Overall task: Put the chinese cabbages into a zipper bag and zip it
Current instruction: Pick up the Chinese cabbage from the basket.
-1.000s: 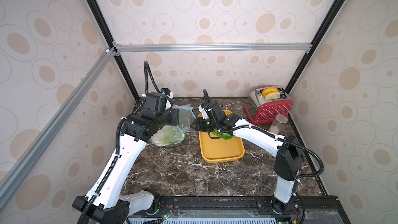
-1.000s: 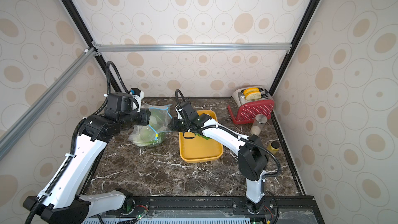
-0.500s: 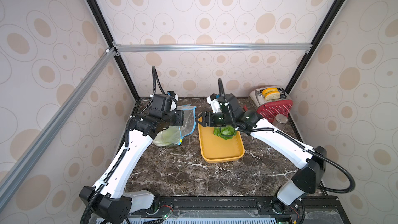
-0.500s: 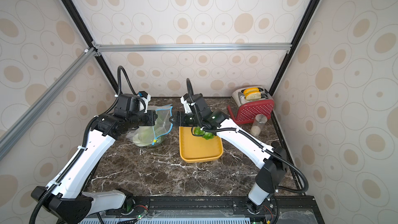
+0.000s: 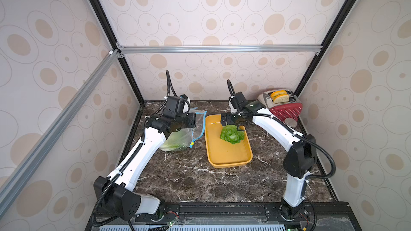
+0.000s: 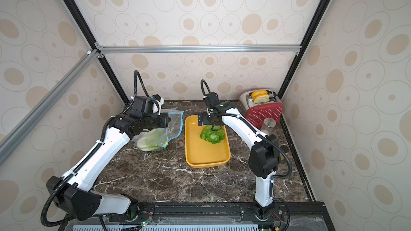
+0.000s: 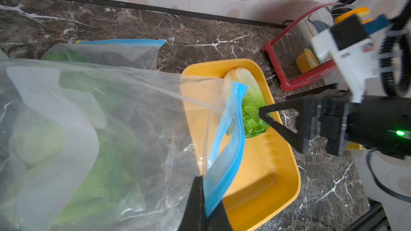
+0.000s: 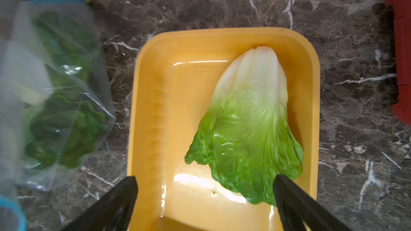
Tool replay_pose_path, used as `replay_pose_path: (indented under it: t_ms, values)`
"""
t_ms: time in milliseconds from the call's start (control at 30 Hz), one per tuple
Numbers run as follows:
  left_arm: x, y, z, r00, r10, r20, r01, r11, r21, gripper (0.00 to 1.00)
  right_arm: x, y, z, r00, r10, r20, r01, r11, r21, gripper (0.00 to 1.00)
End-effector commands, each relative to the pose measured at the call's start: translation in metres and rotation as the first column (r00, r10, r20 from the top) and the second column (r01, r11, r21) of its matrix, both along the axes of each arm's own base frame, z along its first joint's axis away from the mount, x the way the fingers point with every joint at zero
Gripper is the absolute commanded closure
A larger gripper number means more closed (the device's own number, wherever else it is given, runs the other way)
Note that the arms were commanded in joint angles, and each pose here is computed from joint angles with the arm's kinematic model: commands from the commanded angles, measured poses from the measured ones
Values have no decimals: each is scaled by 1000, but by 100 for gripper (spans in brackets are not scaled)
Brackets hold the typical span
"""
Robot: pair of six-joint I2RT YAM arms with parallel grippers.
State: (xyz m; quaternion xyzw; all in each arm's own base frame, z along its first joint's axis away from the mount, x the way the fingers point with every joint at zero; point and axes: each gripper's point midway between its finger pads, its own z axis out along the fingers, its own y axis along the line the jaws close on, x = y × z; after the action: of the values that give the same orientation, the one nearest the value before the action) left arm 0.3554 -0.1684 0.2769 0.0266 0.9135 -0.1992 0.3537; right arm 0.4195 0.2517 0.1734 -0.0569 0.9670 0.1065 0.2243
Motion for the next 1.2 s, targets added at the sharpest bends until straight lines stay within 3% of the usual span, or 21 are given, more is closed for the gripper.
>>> replay_pose_path:
  t_ms: [0, 133, 533, 800, 1067, 1167]
  values:
    - [5, -4, 3, 1000, 6, 20, -6, 1000, -25, 100, 6, -22, -12, 1000, -21, -23, 17, 988, -154, 0]
    - [8, -7, -3, 1000, -3, 7, 3, 1000, -17, 100, 8, -34, -40, 994, -47, -97, 24, 974, -225, 0]
    - [14, -12, -14, 1000, -26, -11, 26, 1000, -4, 100, 17, -18, -97, 979, -67, -193, 38, 988, -150, 0]
    - [15, -11, -12, 1000, -21, -12, 21, 1000, -1, 100, 20, -24, -126, 970, -106, -218, 64, 979, -192, 1]
    - [14, -9, -12, 1000, -11, -7, 11, 1000, -3, 100, 21, -14, -96, 987, -56, -150, 41, 994, -101, 28]
    - [15, -9, -9, 1000, -15, 5, 15, 1000, 1, 100, 20, -10, -80, 990, -31, -135, 22, 997, -72, 32]
